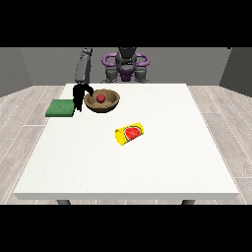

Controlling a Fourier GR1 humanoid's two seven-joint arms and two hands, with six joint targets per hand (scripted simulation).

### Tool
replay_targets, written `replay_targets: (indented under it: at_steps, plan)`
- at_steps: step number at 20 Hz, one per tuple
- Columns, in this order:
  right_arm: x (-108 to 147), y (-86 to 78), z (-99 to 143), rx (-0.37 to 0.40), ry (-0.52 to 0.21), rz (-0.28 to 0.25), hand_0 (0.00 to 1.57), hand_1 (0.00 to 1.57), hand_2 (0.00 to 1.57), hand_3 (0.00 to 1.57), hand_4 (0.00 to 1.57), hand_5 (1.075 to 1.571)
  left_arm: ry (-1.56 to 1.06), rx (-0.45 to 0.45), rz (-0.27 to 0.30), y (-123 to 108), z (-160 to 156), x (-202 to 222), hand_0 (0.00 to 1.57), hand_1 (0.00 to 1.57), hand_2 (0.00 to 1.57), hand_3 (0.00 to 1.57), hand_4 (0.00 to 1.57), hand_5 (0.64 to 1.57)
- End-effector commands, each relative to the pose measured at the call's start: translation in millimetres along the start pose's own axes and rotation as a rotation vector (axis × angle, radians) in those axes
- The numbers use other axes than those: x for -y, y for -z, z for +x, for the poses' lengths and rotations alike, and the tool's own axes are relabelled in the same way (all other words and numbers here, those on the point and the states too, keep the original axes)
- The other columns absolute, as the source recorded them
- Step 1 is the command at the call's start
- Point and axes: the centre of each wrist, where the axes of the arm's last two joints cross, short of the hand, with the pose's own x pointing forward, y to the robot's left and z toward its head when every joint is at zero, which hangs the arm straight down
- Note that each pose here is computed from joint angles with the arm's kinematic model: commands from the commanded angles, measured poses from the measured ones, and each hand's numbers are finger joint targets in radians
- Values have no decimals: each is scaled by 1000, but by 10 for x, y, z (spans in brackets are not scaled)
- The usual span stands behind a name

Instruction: Pick the cup and pour the ball into the bowl, then pick the bowl and place it on the pad

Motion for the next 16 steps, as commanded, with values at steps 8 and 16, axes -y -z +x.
replay_targets:
  at_steps: [8,16]
  plan:
    - [-145,163,-97,86,-16,21,0,0,0,0,449,1546,15,77,34,-142,411,-392,0,0,0,0,1018,1540]
    - [-540,44,-354,30,5,27,0,0,0,0,472,1547,5,39,9,-255,225,-456,0,0,0,0,1024,1545]
